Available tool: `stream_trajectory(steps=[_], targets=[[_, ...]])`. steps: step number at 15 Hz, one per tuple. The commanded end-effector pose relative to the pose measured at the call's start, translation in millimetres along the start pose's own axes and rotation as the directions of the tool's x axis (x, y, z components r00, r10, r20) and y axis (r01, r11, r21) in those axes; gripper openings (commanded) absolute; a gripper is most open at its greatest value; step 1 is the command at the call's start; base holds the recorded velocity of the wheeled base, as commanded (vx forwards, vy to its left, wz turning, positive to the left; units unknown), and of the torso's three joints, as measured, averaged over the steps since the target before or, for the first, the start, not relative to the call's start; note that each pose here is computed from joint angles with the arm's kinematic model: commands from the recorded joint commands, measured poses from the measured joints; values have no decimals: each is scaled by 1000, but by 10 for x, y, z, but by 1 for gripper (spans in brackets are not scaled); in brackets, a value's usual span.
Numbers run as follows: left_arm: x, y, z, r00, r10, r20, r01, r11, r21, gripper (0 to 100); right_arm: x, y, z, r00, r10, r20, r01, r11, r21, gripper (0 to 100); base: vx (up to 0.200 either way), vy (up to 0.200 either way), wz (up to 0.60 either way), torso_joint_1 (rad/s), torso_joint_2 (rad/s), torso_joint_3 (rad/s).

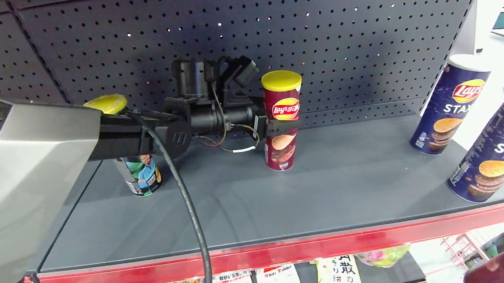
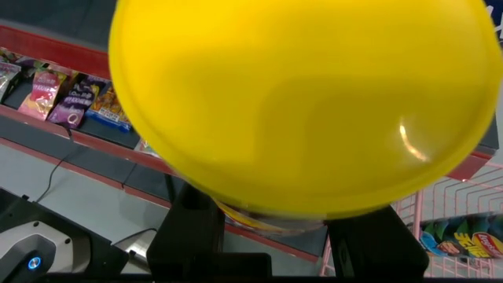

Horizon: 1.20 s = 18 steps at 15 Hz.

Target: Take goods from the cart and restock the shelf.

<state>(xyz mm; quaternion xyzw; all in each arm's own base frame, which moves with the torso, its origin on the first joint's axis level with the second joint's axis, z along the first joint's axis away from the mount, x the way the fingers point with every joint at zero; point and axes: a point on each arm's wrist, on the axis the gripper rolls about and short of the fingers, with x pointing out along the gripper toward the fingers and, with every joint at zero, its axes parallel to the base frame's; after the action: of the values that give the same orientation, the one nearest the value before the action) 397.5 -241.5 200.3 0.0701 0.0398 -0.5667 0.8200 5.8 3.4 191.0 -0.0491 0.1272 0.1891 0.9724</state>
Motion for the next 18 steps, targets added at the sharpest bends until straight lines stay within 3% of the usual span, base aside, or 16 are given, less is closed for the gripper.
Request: stream_trajectory(steps=[1, 2, 7, 11, 14, 15, 18], targets=[[29, -23, -3, 1000, -9, 0, 9, 1000, 0, 100, 2, 0, -2, 1000, 2, -2, -2, 1000, -1, 0, 0, 0, 0, 0, 0, 0], [32, -22, -10, 1000, -9, -2, 9, 1000, -1, 0, 2, 0, -2, 1000, 2, -2, -2, 1000, -1, 0, 0, 0, 0, 0, 0, 0], [19, -33, -4, 1000, -17, -13, 17, 1000, -12, 0, 6, 1, -10, 1000, 3, -5, -3, 1000, 1, 0, 0, 0, 0, 0, 0, 0], [-85, -112, 162, 999, -52, 15, 52, 999, 8, 0, 6, 0, -7, 1000, 2, -2, -2, 1000, 1, 0, 0, 0, 0, 0, 0, 0], [-185, -321, 306, 997, -79, 20, 79, 997, -2, 0, 5, 0, 3, 1000, 5, 2, -5, 1000, 1, 0, 0, 0, 0, 0, 0, 0], [-275, -477, 315, 995, -99, 4, 99, 995, -14, 0, 8, 0, 5, 1000, 7, 2, -7, 1000, 1, 0, 0, 0, 0, 0, 0, 0], [-418, -690, 256, 992, -124, -30, 123, 992, -40, 0, 8, 1, 5, 1000, 8, 2, -8, 1000, 1, 0, 0, 0, 0, 0, 0, 0]])
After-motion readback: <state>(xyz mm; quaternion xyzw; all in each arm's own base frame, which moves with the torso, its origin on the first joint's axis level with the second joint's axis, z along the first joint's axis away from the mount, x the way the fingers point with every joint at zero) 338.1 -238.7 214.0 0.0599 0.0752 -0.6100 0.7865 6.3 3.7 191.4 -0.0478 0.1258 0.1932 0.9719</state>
